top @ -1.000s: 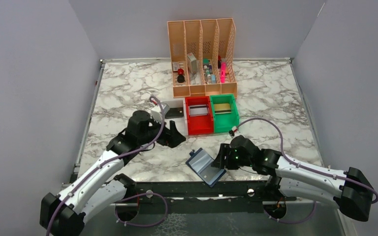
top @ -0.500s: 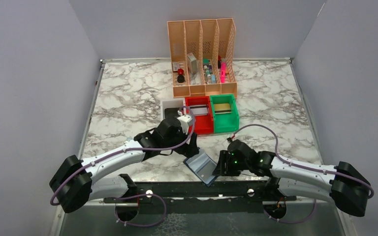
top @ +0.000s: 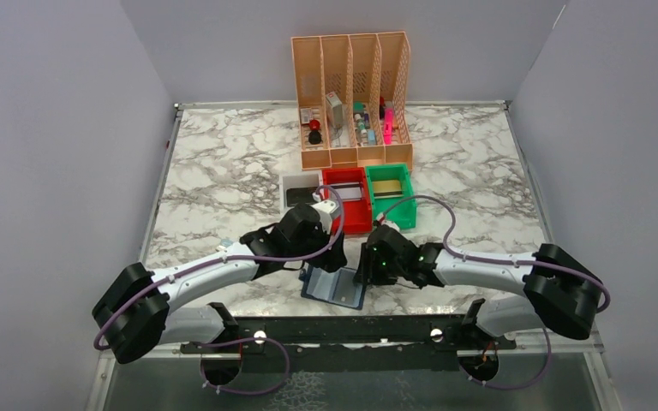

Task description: Take the credit cards out of the card holder

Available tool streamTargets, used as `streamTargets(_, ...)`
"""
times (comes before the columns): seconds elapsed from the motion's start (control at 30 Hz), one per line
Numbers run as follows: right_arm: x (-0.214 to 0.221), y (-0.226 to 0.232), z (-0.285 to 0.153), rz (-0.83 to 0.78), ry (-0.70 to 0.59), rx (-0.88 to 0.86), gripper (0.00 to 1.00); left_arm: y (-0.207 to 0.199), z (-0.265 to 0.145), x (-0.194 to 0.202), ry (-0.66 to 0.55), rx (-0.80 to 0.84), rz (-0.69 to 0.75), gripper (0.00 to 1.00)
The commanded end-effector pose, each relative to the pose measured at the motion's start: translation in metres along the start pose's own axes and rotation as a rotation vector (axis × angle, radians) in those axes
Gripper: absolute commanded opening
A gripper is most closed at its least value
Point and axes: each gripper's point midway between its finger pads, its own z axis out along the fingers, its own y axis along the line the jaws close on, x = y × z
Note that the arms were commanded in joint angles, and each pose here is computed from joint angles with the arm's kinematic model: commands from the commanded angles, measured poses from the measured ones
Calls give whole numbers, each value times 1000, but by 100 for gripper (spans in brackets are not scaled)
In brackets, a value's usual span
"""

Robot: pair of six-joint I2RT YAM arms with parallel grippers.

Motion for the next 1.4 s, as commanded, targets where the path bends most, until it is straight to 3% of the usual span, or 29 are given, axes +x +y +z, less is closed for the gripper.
streamTargets(0.0, -14, -22, 11, -71, -41, 128, 49, -1, -2, -7, -43, -6, -5, 63)
streamTargets(0.1, -24, -18, 7, -75, -71, 127, 49, 1, -3, -7, -54, -20, -24, 59)
streamTargets(0.3, -18, 8, -12, -45, -62, -46, 49, 2, -11, -6, -99, -24, -82, 53)
streamTargets(0.47, 4, 26, -20, 9, -16, -240, 48, 26, -18, 5, -131, -133, -129, 52)
streamTargets(0.67, 8, 39, -22, 26, 4, -327, 42, 39, -20, 19, -149, -174, -162, 52)
streamTargets(0.97, 9, 50, -18, 22, 30, -363, 40, 34, -14, 36, -82, -122, -143, 46)
streamTargets(1.37, 16, 50, -4, 41, 54, -381, 40, 40, -8, 61, 3, -130, -146, 45)
